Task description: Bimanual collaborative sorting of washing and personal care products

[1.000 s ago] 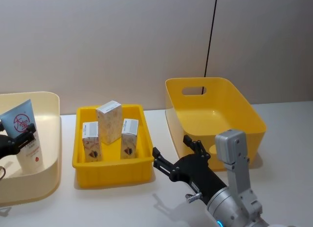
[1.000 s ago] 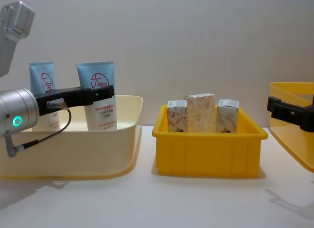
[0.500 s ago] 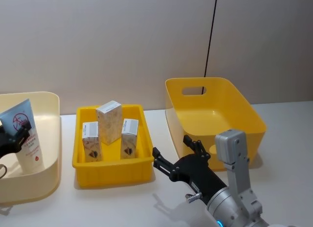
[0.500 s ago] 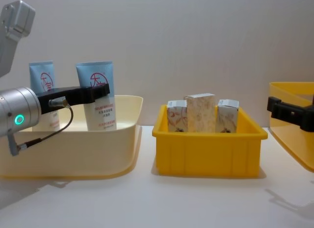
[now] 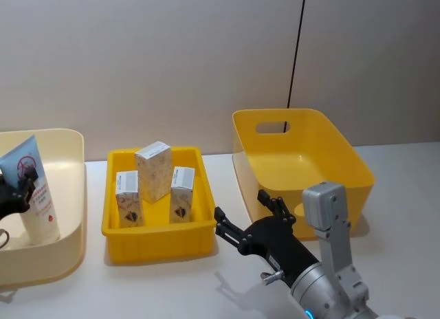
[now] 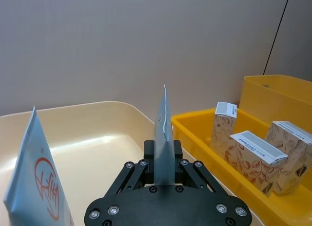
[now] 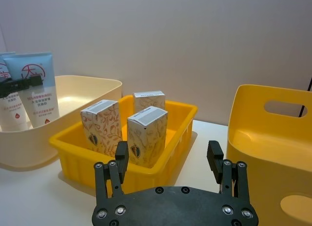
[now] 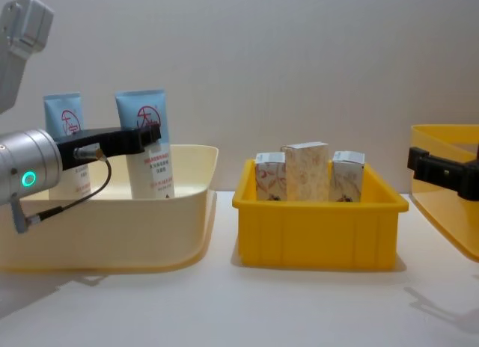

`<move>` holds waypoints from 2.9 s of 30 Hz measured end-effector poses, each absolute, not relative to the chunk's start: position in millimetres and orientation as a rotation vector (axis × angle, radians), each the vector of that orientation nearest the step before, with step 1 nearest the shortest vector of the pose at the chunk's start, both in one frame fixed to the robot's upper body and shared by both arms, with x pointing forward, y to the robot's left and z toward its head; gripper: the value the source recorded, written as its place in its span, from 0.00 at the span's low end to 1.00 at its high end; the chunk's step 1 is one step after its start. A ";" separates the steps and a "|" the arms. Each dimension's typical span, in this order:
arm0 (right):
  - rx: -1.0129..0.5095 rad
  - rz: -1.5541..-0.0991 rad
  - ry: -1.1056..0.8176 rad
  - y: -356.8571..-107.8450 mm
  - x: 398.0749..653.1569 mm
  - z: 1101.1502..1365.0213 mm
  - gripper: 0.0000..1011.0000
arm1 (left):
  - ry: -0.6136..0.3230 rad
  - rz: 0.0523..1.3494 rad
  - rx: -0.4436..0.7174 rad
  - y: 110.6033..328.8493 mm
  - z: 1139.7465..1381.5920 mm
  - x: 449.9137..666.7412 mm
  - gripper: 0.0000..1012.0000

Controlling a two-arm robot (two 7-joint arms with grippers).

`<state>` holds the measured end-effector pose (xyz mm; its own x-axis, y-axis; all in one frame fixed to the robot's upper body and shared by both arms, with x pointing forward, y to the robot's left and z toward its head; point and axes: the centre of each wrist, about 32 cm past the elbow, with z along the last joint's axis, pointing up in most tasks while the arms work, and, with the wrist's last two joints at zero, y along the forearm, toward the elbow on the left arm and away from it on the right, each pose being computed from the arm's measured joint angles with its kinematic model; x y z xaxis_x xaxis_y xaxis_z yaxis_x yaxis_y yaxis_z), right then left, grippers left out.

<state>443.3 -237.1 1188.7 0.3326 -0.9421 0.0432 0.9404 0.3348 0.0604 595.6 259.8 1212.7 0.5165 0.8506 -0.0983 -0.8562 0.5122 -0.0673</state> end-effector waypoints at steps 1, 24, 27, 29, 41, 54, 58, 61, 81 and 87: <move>0.026 -1.229 -0.075 -237.1 443.3 1188.7 0.99 | 0.046 1.027 -0.113 259.8 1213.8 595.3 0.20; 0.026 -1.229 -0.075 -237.1 443.3 1188.7 0.99 | -0.121 0.969 -0.163 259.9 1245.9 579.8 0.20; 0.026 -1.229 -0.075 -237.1 443.3 1188.7 0.99 | -0.129 0.938 -0.172 258.3 1248.9 576.8 0.20; 0.026 -1.229 -0.075 -237.1 443.3 1188.7 0.99 | -0.136 0.906 -0.179 256.6 1251.4 574.0 0.20; 0.026 -1.229 -0.075 -237.1 443.3 1188.7 0.99 | -0.142 0.754 -0.210 244.9 1259.4 561.9 0.20; 0.026 -1.229 -0.075 -237.1 443.3 1188.7 0.99 | -0.119 0.604 -0.237 225.1 1259.8 551.6 0.20; 0.026 -1.229 -0.075 -237.1 443.3 1188.7 0.99 | -0.110 0.575 -0.236 219.8 1258.0 549.5 0.20; 0.026 -1.230 -0.075 -237.1 443.3 1188.7 0.99 | -0.106 0.561 -0.235 216.9 1257.0 548.4 0.20; 0.047 -1.121 -0.058 -246.3 443.3 1199.3 0.99 | -0.093 0.521 -0.232 208.6 1253.9 545.3 0.20; 0.061 -1.048 -0.042 -249.6 445.3 1207.1 0.99 | -0.092 0.518 -0.232 207.7 1253.6 544.9 0.20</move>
<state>445.3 -249.6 1207.1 0.4984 -0.8669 0.0060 0.8646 0.4976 0.0702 544.9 207.7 1253.6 0.8656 0.4999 0.0285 -0.4792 0.8436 -0.2425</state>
